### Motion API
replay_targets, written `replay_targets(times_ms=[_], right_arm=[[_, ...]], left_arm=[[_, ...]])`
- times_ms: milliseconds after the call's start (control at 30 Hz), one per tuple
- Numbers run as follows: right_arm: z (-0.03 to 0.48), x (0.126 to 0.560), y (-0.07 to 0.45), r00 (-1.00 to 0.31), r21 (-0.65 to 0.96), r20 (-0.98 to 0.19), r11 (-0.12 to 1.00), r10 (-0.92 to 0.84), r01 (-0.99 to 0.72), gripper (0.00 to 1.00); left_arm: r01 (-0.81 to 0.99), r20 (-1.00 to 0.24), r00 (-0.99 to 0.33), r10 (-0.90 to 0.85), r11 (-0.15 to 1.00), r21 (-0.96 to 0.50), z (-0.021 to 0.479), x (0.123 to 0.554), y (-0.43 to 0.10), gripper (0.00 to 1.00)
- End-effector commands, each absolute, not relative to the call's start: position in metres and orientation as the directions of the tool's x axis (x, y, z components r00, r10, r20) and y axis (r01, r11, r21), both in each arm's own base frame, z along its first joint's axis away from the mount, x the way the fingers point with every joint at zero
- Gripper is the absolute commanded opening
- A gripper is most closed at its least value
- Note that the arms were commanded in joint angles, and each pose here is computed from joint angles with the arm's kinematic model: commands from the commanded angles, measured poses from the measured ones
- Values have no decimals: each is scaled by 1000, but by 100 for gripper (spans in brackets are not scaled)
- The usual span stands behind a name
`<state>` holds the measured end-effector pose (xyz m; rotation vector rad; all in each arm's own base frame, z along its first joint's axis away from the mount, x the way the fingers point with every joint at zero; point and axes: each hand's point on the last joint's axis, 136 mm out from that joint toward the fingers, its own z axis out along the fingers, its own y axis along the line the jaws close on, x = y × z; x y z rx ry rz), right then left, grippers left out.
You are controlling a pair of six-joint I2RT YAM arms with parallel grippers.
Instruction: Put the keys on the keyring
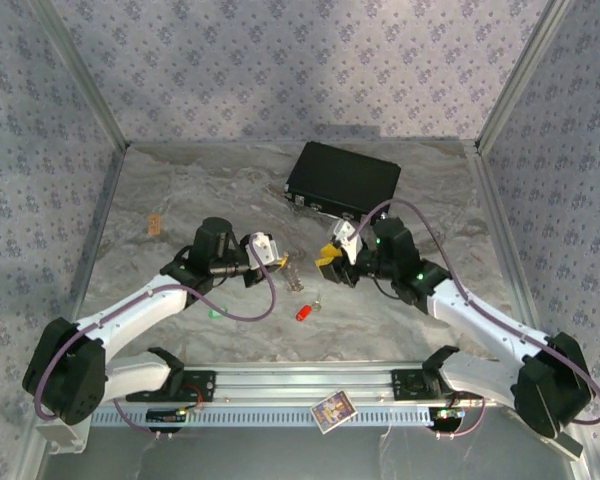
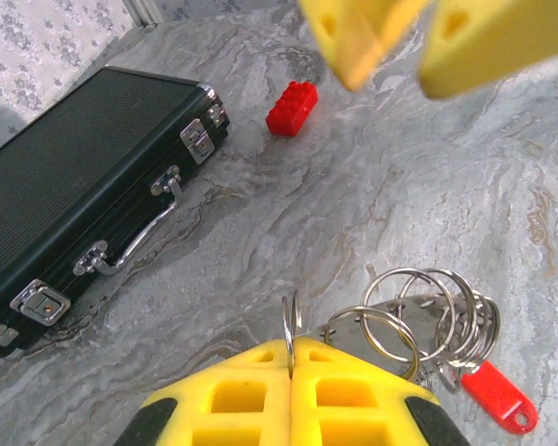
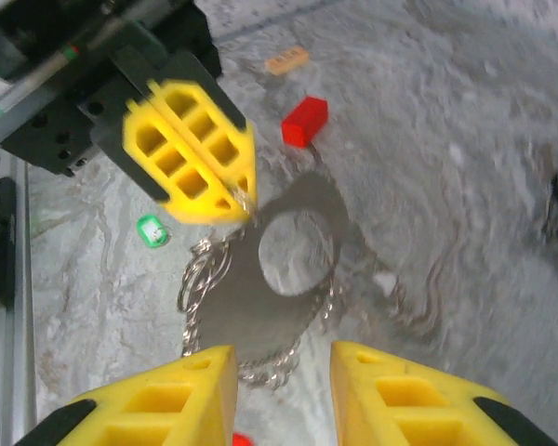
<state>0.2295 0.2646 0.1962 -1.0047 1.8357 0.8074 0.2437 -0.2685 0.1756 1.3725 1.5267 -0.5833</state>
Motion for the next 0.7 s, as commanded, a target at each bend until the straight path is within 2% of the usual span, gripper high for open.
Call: replay_targets(times_ms=[0,133,267,667], right_arm=[[155,226,241,-563,282,-793,681,-231,-676,34],[121,214,226,-706,351,-685,768,-180,-536,34],[100,196,227,-777,404,-593,757,-210,-513,35],[66,191,247,-815,401,-431,727,-386,-557,36]], left_arm=[[922,-888,114,446,285,261,192,247,-269,0],[921,-889,88,449,303,244,189,250,-269,0],[921,-891,86,446,306,242,191,248,-267,0],[906,-888,50,458,353,233,191,247,-257,0]])
